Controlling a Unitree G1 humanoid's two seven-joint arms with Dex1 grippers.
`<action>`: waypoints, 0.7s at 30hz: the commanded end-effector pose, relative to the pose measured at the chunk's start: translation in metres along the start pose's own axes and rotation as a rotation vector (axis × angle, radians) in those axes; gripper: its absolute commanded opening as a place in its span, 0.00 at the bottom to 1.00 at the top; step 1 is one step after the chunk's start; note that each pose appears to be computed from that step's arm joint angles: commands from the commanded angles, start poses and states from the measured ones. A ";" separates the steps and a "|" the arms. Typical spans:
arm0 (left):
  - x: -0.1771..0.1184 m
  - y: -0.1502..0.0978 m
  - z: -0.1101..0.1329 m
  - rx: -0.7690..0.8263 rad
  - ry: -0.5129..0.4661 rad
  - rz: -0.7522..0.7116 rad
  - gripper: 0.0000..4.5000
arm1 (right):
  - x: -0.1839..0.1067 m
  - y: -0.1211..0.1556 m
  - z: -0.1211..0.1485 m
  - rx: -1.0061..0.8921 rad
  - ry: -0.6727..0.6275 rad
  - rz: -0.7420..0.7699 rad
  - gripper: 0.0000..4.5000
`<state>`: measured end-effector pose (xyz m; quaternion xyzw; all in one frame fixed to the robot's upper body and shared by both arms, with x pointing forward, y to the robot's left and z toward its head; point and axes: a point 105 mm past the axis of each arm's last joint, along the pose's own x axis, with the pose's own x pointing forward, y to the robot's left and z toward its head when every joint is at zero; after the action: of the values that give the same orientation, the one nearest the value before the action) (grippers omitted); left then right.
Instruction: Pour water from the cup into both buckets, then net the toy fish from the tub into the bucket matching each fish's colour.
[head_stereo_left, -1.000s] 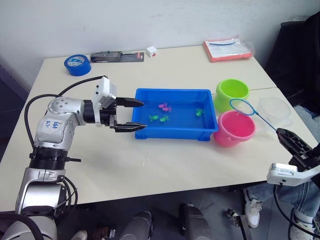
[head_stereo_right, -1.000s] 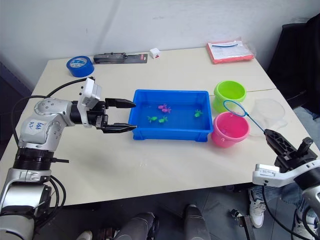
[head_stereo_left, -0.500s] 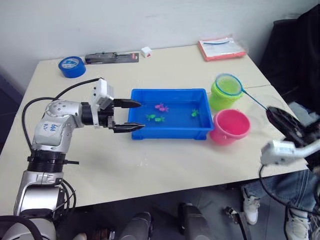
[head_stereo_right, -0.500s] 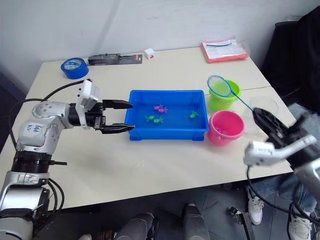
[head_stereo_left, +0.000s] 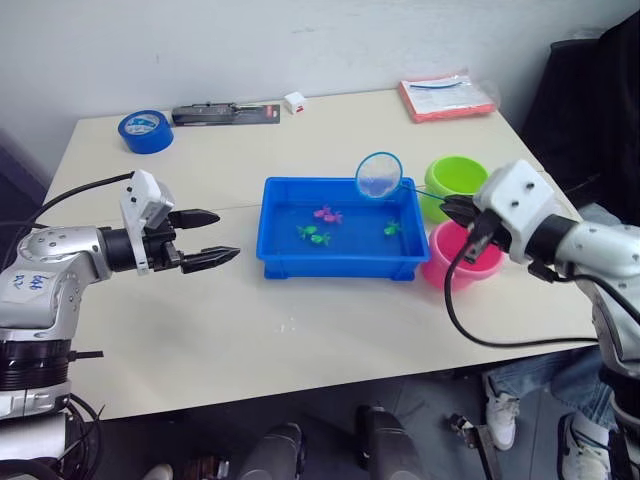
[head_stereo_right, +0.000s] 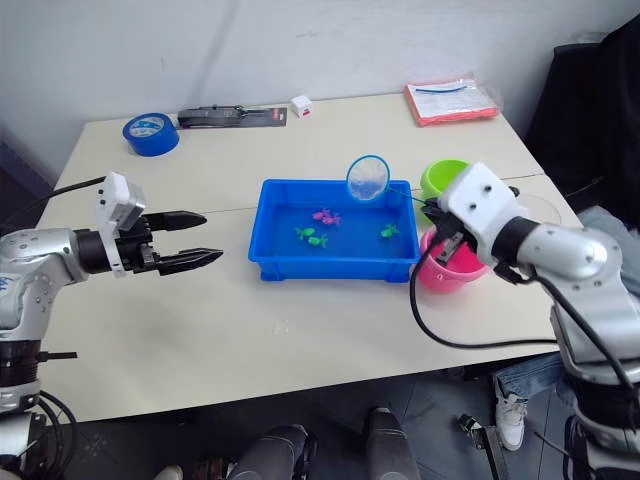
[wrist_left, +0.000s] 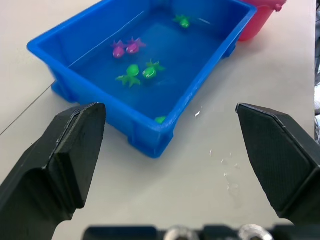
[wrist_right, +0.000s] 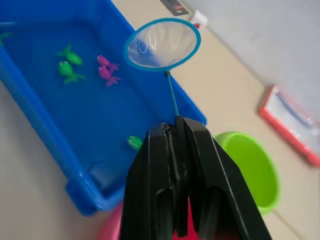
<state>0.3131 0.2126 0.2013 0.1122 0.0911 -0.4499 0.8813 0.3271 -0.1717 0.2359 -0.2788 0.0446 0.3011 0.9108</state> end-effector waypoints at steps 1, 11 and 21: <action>-0.012 -0.005 0.016 0.035 -0.029 0.034 1.00 | 0.012 0.003 -0.002 0.256 0.113 0.093 0.17; -0.015 -0.016 0.015 0.038 -0.024 0.051 1.00 | 0.025 0.013 -0.008 0.434 0.292 0.188 0.17; -0.015 -0.018 0.016 0.046 -0.028 0.062 1.00 | 0.048 0.020 -0.030 0.431 0.411 0.181 0.17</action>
<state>0.2948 0.2096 0.2070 0.1171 0.0847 -0.4265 0.8929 0.3510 -0.1540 0.1791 -0.1158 0.3409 0.3037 0.8821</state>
